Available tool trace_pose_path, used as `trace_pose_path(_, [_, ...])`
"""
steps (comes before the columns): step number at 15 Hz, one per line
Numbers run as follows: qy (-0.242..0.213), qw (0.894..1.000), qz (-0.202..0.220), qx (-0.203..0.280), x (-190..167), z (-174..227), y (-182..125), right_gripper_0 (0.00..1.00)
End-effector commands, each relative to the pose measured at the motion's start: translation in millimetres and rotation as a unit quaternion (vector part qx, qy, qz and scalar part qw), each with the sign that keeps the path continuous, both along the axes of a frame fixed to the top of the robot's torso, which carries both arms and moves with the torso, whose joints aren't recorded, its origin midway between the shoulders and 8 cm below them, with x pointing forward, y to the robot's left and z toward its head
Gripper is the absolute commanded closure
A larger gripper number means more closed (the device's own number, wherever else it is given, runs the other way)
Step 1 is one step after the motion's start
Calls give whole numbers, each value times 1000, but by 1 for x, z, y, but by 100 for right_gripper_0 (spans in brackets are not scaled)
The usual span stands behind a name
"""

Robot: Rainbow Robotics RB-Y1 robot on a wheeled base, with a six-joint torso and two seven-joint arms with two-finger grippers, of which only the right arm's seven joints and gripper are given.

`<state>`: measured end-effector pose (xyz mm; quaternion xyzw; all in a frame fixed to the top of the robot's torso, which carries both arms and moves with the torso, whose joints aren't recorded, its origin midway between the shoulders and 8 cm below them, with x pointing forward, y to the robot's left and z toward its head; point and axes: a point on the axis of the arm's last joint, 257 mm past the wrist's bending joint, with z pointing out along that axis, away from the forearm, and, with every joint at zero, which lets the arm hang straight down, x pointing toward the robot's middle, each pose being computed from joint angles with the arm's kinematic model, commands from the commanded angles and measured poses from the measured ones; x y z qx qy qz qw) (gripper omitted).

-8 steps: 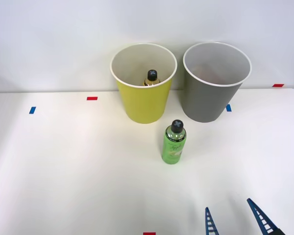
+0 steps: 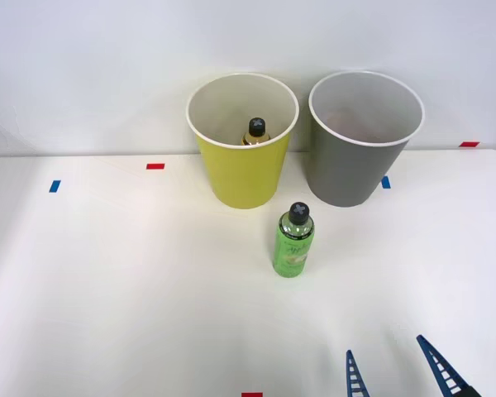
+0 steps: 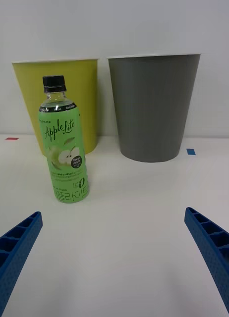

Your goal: Put cans in the gray bin, plastic bottles in the light green bin

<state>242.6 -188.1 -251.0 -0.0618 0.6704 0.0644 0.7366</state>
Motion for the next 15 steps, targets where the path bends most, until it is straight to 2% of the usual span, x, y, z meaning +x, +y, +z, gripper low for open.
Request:
trace_pose_path(1, [0, 1000, 0, 0, 0, 0, 0, 0])
trace_pose_path(15, [0, 1000, 0, 0, 0, 0, 0, 0])
